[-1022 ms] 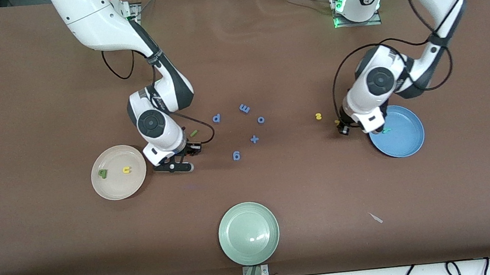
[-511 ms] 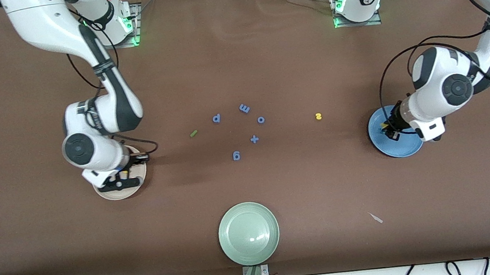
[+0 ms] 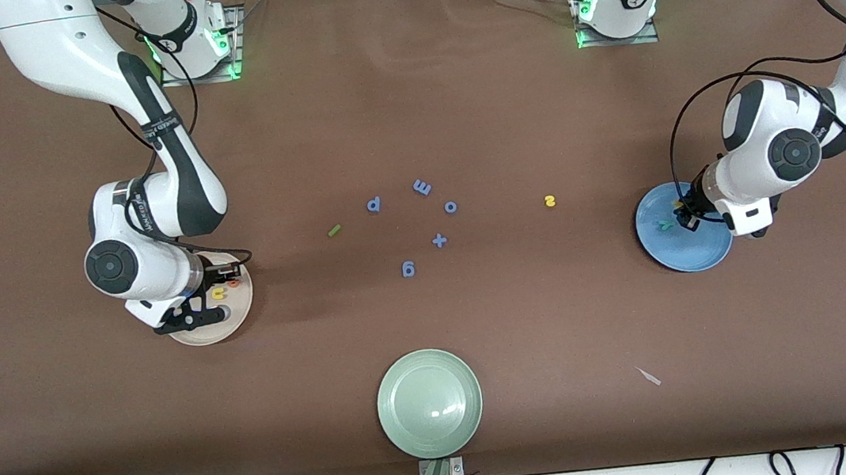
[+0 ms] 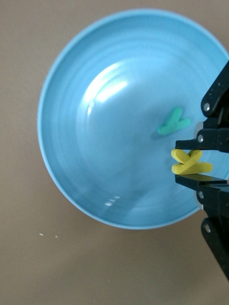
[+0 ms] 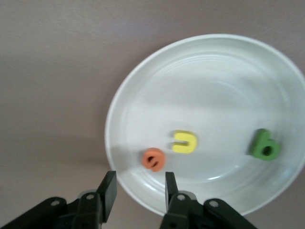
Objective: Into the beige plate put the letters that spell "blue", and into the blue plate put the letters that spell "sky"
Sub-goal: 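Release the k and the orange e onto their plates with both grippers, then grasp the green l with the right gripper while the left gripper reaches the z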
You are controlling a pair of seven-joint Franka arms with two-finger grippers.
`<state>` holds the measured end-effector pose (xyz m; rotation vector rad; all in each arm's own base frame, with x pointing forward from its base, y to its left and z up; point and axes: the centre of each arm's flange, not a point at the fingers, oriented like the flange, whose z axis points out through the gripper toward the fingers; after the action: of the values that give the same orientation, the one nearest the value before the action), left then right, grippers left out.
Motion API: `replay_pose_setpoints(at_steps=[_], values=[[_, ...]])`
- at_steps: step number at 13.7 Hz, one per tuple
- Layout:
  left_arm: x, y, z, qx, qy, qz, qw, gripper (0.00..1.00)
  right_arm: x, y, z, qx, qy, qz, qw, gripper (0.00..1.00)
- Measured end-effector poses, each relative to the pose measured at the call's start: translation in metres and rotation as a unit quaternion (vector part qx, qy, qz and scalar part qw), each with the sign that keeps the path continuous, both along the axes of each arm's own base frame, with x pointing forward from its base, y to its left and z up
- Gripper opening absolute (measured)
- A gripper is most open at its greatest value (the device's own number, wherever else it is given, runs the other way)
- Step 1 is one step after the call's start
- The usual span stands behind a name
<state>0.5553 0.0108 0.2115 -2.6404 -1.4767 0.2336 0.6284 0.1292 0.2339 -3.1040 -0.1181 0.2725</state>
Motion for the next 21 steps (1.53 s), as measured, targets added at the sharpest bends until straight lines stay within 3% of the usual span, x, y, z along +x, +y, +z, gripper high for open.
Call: replay_pose_setpoints(at_steps=[2, 4, 6, 10, 13, 19, 21], values=[[-0.006, -0.003, -0.006, -0.002, 0.008, -0.004, 1.000, 0.29, -0.003, 0.016, 0.001, 0.006, 0.001, -0.023, 1.000, 0.51], [-0.006, -0.007, -0.006, -0.004, 0.008, -0.007, 1.000, 0.44, -0.009, 0.044, 0.001, 0.007, 0.006, -0.058, 0.998, 0.51], [-0.005, -0.011, -0.005, -0.005, 0.006, -0.010, 1.000, 0.47, -0.020, 0.079, 0.000, 0.004, 0.012, -0.104, 0.994, 0.53], [-0.001, -0.066, 0.017, -0.018, -0.012, 0.011, 1.000, 0.48, -0.047, 0.154, -0.007, -0.013, 0.001, -0.195, 0.981, 0.53], [-0.013, -0.124, 0.030, -0.026, -0.016, 0.008, 0.999, 0.48, -0.070, 0.194, -0.031, -0.022, -0.011, -0.234, 0.972, 0.53], [-0.047, -0.221, 0.019, -0.038, -0.030, 0.075, 0.996, 0.48, -0.088, 0.194, -0.059, -0.031, -0.019, -0.274, 0.961, 0.52], [-0.052, -0.232, 0.015, -0.034, -0.040, 0.063, 0.997, 0.47, -0.090, 0.196, -0.059, -0.032, -0.019, -0.283, 0.958, 0.52]])
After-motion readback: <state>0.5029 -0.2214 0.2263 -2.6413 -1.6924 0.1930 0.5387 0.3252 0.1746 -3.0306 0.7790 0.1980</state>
